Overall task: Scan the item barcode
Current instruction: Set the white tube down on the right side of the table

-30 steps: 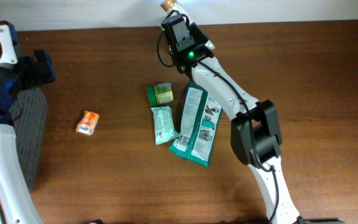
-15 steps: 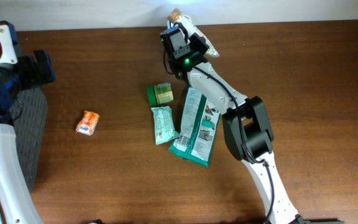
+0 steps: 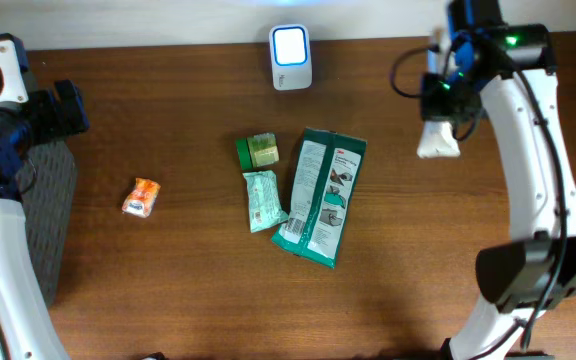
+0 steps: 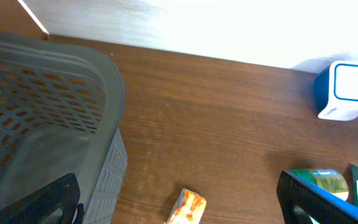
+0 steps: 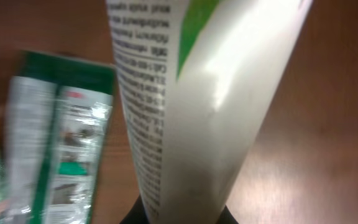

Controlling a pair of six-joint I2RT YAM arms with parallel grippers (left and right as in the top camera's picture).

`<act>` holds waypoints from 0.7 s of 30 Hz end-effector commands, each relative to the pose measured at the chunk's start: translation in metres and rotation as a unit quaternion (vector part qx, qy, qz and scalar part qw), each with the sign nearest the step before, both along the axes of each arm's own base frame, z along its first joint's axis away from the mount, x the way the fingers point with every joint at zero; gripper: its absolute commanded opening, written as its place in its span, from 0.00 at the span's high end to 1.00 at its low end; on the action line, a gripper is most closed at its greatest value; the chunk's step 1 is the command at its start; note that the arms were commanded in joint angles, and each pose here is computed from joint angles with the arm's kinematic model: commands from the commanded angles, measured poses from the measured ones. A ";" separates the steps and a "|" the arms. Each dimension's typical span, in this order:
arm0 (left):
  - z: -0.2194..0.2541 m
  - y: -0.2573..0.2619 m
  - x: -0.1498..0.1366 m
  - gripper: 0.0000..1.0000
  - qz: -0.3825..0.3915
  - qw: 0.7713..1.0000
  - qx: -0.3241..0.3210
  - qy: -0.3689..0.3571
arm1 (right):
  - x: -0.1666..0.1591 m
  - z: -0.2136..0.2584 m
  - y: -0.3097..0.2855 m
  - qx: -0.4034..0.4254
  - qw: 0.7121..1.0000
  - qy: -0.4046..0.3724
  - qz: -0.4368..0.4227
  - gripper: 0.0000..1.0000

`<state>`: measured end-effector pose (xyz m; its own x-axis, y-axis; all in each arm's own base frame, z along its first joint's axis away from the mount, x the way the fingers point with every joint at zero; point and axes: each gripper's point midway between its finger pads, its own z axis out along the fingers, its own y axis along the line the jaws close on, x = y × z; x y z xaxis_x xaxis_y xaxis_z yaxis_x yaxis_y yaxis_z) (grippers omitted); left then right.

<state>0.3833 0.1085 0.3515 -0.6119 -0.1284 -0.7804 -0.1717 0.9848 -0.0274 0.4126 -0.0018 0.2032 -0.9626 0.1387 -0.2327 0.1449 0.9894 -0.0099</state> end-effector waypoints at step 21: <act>0.004 0.000 -0.001 0.01 -0.005 1.000 0.005 -0.006 | -0.013 -0.101 0.102 0.167 0.982 0.065 0.053 0.21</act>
